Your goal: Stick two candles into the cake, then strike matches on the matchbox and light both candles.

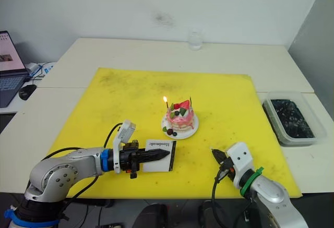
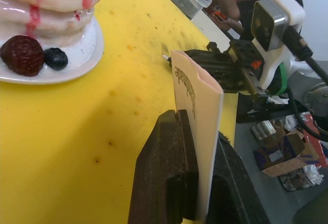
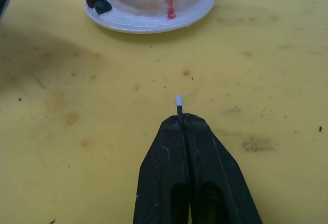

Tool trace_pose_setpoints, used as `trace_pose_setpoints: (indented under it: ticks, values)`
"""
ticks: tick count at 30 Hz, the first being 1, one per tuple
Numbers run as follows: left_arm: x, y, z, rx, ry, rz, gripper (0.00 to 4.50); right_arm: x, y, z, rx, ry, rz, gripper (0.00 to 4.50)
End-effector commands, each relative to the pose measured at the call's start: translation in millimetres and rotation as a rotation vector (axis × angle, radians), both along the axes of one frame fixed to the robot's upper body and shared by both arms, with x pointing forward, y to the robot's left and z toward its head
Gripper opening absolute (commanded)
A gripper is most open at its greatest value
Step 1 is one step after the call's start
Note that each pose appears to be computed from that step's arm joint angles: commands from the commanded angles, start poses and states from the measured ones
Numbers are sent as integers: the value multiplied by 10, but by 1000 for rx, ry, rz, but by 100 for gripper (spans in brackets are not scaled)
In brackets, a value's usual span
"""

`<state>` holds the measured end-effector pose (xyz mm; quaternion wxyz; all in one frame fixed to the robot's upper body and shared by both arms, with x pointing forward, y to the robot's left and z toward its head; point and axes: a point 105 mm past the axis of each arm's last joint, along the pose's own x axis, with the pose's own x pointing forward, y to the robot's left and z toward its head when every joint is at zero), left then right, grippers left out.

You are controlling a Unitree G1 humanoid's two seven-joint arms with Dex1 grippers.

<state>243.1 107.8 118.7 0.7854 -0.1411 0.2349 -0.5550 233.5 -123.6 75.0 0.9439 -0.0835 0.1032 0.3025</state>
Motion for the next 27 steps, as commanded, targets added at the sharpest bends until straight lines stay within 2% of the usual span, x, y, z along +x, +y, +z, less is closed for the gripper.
trace_pose_setpoints:
  ticks: [1, 3, 6, 26, 27]
  values:
    - [-24, -34, 58, 2, -22, -37, 0, 21, 36, -11, 5, -40, 15, 20]
    - [-30, -34, 58, 3, -23, -39, 0, 24, 48, -28, 7, -42, 20, 66]
    - [-41, -29, 64, 5, -23, -39, 0, 32, 60, -25, -15, -58, 31, 161]
    - [-22, -44, 64, 7, -19, -46, 0, 41, 44, -112, 9, -43, -9, 161]
    - [-23, -42, 64, 7, -19, -46, 0, 38, 45, -117, 6, -42, -10, 145]
